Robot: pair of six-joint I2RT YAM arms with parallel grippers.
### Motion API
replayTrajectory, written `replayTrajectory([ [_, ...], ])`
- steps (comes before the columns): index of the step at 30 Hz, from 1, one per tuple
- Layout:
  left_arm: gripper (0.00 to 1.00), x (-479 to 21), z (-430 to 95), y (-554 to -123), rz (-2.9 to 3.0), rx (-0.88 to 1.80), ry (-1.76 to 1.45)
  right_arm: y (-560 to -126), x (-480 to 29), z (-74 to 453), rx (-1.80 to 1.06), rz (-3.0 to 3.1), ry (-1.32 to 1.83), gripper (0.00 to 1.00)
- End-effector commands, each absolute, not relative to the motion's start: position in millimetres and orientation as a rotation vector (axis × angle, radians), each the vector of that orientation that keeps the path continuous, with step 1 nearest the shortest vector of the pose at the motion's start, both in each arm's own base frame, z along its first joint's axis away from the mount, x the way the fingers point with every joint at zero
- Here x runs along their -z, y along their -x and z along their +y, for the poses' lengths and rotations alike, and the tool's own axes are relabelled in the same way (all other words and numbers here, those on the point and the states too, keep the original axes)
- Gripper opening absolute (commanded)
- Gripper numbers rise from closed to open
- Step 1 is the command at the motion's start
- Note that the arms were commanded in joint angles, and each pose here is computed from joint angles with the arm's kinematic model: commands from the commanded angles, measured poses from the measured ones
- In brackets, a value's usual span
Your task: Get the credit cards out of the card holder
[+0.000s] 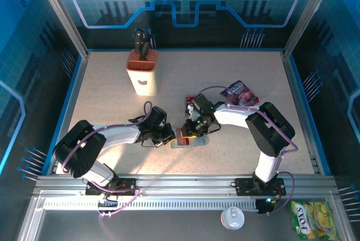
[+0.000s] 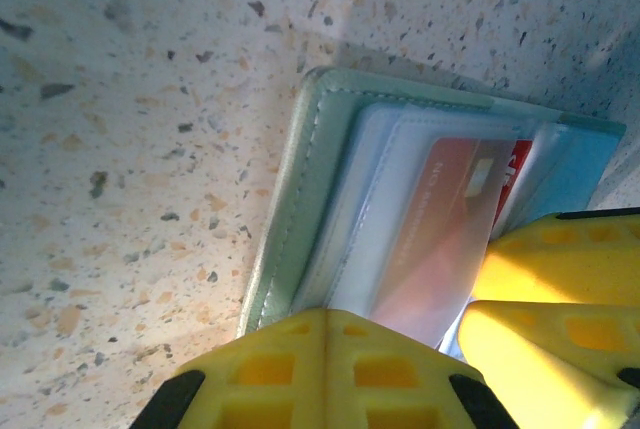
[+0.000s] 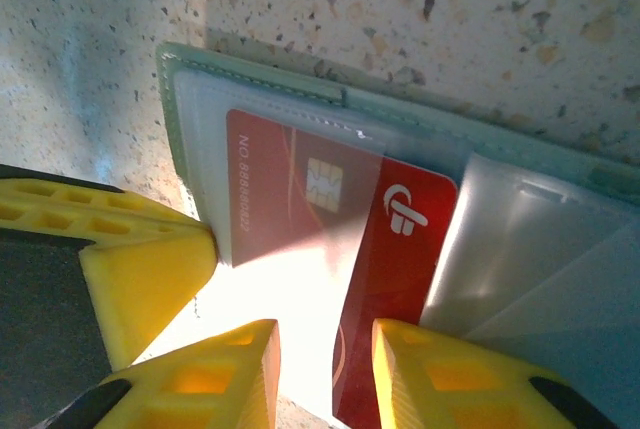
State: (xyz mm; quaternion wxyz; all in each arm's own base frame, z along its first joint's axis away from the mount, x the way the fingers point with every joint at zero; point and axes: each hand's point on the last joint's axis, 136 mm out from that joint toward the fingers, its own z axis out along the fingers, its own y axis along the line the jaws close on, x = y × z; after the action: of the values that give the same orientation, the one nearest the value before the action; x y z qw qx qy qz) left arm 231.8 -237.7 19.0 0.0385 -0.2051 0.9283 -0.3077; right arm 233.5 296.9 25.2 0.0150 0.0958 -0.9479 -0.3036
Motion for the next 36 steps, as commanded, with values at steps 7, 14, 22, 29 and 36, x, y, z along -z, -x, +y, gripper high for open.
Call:
replayTrajectory([
  [7,0.0,-3.5,-224.0,-227.0,2.897,0.847,0.654,-230.4,-33.0,292.8,0.882,-2.99,-0.355,0.32],
  [14,0.0,-7.5,-225.6,-231.7,2.893,0.848,0.634,-230.0,-44.5,294.0,0.934,-3.003,-0.358,0.32],
  [22,0.0,-19.6,-230.0,-240.1,2.88,0.852,0.594,-229.5,-50.5,291.8,0.959,-3.019,-0.34,0.32],
  [29,0.0,-38.9,-242.6,-247.3,2.848,0.942,0.558,-230.3,-50.4,287.2,0.981,-3.026,-0.304,0.32],
  [36,0.0,-39.3,-247.4,-247.5,2.869,0.939,0.522,-231.0,-47.3,285.9,1.039,-3.003,-0.248,0.32],
])
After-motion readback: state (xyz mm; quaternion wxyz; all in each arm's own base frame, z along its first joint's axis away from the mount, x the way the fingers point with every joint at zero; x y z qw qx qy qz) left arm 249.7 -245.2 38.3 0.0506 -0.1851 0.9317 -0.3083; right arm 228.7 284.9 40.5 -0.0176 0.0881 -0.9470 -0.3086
